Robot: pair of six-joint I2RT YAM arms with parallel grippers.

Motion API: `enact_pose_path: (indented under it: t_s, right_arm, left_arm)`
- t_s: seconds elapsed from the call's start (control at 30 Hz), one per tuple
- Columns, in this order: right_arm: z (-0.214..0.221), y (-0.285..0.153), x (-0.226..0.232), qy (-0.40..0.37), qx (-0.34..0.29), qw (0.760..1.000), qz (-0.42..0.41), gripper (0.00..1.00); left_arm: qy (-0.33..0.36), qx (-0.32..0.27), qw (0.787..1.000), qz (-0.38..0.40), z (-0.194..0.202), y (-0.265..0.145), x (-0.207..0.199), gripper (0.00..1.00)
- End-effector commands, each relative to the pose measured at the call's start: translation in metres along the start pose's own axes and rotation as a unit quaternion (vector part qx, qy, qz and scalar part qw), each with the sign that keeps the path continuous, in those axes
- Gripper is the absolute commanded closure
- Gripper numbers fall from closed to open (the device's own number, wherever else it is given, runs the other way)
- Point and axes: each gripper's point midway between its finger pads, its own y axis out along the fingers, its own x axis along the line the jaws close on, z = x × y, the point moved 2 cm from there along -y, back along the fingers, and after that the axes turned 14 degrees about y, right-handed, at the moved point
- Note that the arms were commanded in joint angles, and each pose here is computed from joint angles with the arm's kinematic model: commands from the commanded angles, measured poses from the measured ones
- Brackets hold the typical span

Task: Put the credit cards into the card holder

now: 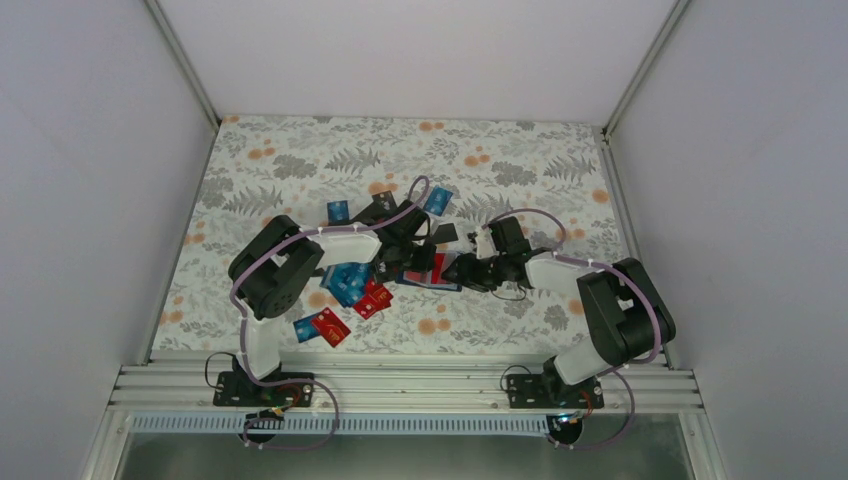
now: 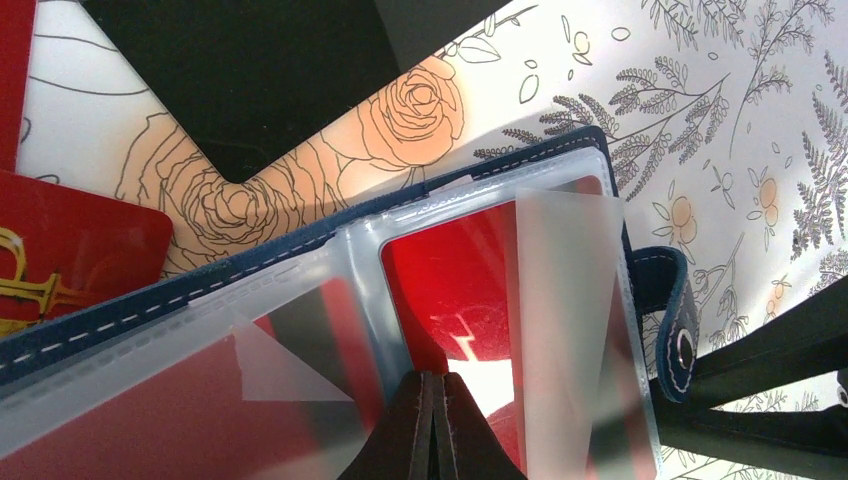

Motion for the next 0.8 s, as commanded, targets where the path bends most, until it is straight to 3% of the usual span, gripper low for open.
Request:
enact_pose_path:
  t_s: [0.0, 0.77]
  right_arm:
    - [-0.004, 0.001, 0.019, -0.019, 0.000, 1.000, -0.021, 0.52]
    - [-0.001, 0.007, 0.044, -0.060, -0.009, 0.998, 0.016, 0.53]
  left_arm:
    - [-0.015, 0.044, 0.999, -0.029, 0.029, 0.010, 0.014, 0.97]
    - [-0.023, 0.016, 1.000, -0.001, 0.026, 0.005, 0.006, 0.98]
